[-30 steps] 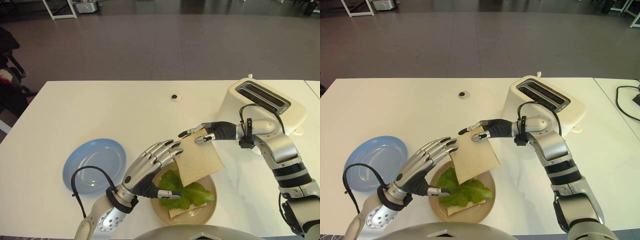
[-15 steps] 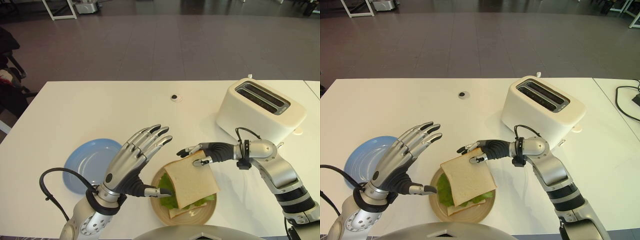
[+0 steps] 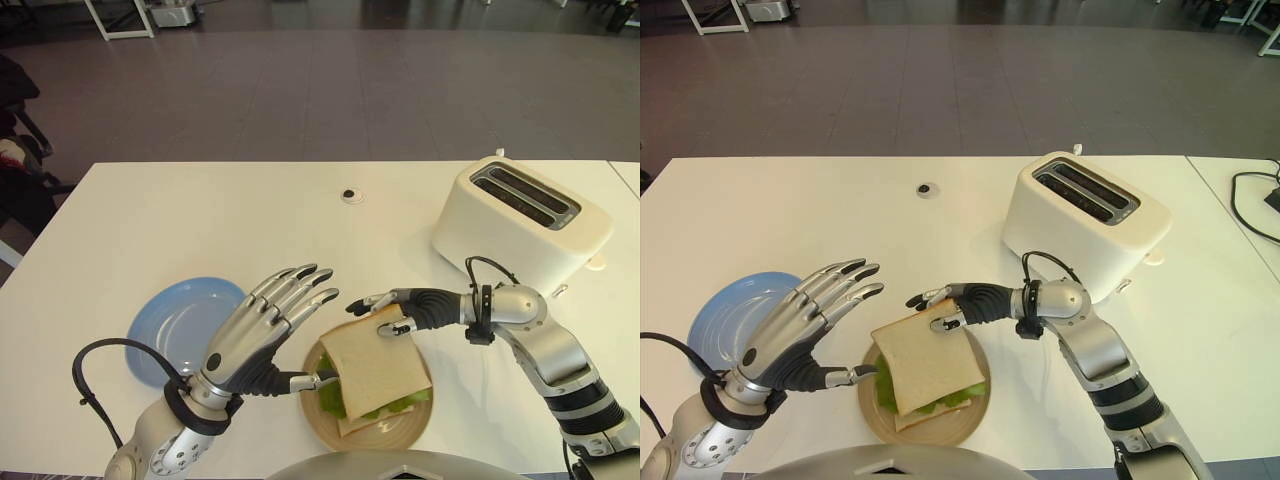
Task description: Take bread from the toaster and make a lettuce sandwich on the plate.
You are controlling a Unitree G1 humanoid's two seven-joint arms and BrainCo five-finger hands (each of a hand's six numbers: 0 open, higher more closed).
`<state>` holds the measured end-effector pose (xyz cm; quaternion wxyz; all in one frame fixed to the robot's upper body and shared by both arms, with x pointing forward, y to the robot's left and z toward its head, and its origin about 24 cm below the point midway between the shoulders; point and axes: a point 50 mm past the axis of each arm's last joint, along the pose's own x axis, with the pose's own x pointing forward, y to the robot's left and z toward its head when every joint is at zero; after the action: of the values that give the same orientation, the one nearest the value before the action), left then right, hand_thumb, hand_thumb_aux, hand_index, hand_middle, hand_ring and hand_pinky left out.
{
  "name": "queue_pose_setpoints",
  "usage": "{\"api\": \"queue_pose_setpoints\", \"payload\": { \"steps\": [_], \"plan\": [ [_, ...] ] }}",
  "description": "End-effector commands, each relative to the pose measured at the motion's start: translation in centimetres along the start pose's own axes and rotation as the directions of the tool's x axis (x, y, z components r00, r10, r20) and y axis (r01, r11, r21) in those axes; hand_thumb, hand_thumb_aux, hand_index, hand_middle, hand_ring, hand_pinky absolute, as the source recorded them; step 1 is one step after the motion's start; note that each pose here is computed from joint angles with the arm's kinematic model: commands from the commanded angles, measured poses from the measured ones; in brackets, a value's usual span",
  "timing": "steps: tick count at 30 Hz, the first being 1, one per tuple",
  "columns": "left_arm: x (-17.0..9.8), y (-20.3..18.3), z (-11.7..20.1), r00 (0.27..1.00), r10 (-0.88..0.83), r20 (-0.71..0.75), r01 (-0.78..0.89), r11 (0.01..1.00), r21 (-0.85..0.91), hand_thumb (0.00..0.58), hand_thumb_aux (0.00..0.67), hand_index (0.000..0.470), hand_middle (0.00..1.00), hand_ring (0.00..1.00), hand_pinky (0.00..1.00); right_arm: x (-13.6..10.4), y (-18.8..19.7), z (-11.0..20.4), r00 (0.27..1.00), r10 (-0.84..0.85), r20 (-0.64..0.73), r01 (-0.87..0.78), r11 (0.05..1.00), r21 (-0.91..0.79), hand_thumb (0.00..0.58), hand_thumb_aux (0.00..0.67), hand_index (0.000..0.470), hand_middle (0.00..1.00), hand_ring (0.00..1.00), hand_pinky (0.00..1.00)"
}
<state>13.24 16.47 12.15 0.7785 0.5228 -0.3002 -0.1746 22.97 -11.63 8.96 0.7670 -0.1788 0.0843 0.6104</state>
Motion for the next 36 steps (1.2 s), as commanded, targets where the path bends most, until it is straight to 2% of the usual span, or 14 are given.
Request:
{"api": "queue_pose_setpoints", "payload": {
  "steps": [1, 8, 11, 17, 24, 30, 36],
  "plan": [
    [-0.3, -0.3, -0.2, 0.999, -0.053, -0.005, 0.053, 0.998, 0.023, 0.216, 0.139, 0.098, 0.0, 0.0, 0.0, 0.0, 0.9, 0.1, 1.0, 0.023, -0.002, -0.023, 0.999, -0.03, 0.58, 0.67, 0.47, 0.0, 0.0, 0.0],
    [-0.6, -0.5, 0.3, 0.995, -0.099, 0.015, 0.098, 0.995, 0.034, 0.248, 0.163, 0.114, 0.0, 0.0, 0.0, 0.2, 0.9, -0.3, 0.999, -0.026, -0.02, 0.022, 0.985, -0.169, 0.58, 0.67, 0.47, 0.0, 0.0, 0.0],
    [-1.0, -0.7, 0.6, 0.99, -0.135, 0.03, 0.134, 0.99, 0.037, 0.275, 0.184, 0.129, 0.0, 0.0, 0.0, 0.4, 0.3, -0.7, 0.998, -0.066, -0.023, 0.061, 0.982, -0.181, 0.58, 0.67, 0.47, 0.0, 0.0, 0.0],
    [-2.0, -1.2, 1.0, 0.977, -0.209, 0.048, 0.206, 0.977, 0.049, 0.285, 0.192, 0.135, 0.0, 0.0, 0.0, 0.5, 0.9, -1.5, 0.996, -0.064, -0.054, 0.053, 0.983, -0.176, 0.58, 0.67, 0.47, 0.0, 0.0, 0.0],
    [-2.5, -2.9, 2.1, 0.919, -0.365, 0.148, 0.351, 0.93, 0.113, 0.325, 0.226, 0.159, 0.0, 0.0, 0.0, 0.7, 1.4, -1.3, 0.997, -0.048, -0.061, 0.031, 0.964, -0.263, 0.58, 0.67, 0.47, 0.0, 0.0, 0.0],
    [-2.1, -4.6, 3.8, 0.845, -0.456, 0.278, 0.44, 0.89, 0.122, 0.268, 0.179, 0.125, 0.0, 0.0, 0.0, 1.0, 1.0, -1.3, 0.996, -0.073, -0.059, 0.051, 0.95, -0.307, 0.58, 0.67, 0.47, 0.0, 0.0, 0.0],
    [-2.2, -5.4, 4.0, 0.798, -0.518, 0.309, 0.518, 0.851, 0.089, 0.285, 0.192, 0.135, 0.0, 0.0, 0.0, 1.5, 0.7, -1.3, 0.995, -0.085, -0.058, 0.06, 0.939, -0.34, 0.58, 0.67, 0.47, 0.0, 0.0, 0.0]
  ]
}}
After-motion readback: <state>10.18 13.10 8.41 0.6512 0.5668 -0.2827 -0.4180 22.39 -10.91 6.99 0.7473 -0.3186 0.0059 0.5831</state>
